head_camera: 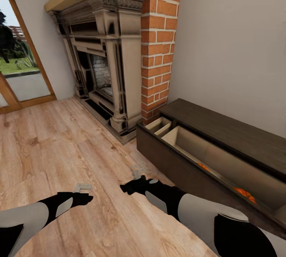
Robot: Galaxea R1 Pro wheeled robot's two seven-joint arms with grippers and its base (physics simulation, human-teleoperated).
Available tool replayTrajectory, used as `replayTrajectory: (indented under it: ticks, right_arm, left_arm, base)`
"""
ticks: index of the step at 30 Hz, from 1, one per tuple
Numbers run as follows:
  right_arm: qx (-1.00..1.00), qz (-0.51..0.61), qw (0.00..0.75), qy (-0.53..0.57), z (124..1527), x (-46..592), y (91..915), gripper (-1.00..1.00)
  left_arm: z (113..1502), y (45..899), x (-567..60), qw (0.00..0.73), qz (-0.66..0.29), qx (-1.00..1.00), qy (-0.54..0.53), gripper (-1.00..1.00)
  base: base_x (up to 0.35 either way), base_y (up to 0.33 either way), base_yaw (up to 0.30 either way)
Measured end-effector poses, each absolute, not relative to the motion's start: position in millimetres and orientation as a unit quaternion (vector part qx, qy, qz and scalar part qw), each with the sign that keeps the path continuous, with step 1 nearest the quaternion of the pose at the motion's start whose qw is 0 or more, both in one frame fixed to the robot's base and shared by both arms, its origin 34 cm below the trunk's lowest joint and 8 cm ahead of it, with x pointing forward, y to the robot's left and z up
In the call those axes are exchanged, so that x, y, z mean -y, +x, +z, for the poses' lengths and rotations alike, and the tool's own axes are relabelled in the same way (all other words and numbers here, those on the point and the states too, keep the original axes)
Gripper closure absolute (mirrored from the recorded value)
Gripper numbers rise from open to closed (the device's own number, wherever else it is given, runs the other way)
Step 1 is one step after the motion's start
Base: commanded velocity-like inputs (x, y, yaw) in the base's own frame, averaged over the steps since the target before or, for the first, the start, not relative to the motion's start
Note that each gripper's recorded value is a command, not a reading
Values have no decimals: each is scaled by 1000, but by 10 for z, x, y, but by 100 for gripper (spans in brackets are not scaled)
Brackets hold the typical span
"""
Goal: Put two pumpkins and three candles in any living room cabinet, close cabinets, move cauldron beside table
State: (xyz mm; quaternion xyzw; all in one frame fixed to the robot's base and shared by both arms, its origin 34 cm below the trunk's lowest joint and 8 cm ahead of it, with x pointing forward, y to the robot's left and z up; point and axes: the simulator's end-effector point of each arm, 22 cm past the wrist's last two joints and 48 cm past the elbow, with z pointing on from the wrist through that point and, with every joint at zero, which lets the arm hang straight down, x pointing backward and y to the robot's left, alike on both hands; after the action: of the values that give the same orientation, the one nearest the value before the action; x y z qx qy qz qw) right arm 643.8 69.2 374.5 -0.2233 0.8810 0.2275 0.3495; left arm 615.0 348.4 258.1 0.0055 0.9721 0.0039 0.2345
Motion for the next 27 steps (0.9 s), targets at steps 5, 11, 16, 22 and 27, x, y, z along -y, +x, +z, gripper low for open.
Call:
replayTrajectory:
  ticks: [5,11,16,22,27]
  right_arm:
    - [-884,223,354,-207,3533,-562,6283,-100]
    - [-881,217,371,-196,3498,-459,6202,-100]
    - [-885,203,372,-193,3489,-338,6192,-100]
    - [-892,189,364,-189,3376,-203,6040,-100]
    - [-891,184,370,-190,3431,-168,6031,-100]
  left_arm:
    - [2621,6169,-3446,238,3,-971,9,-100]
    - [2761,6223,-3472,250,5,-968,9,-100]
    - [2875,6266,-3474,259,7,-966,10,-100]
    - [3016,6323,-3454,272,7,-962,12,-100]
    - [3163,6407,-3465,294,11,-955,21,-100]
  base:
    - [0,0,0]
    - [0,0,0]
    - [0,0,0]
    - [0,0,0]
    - [0,0,0]
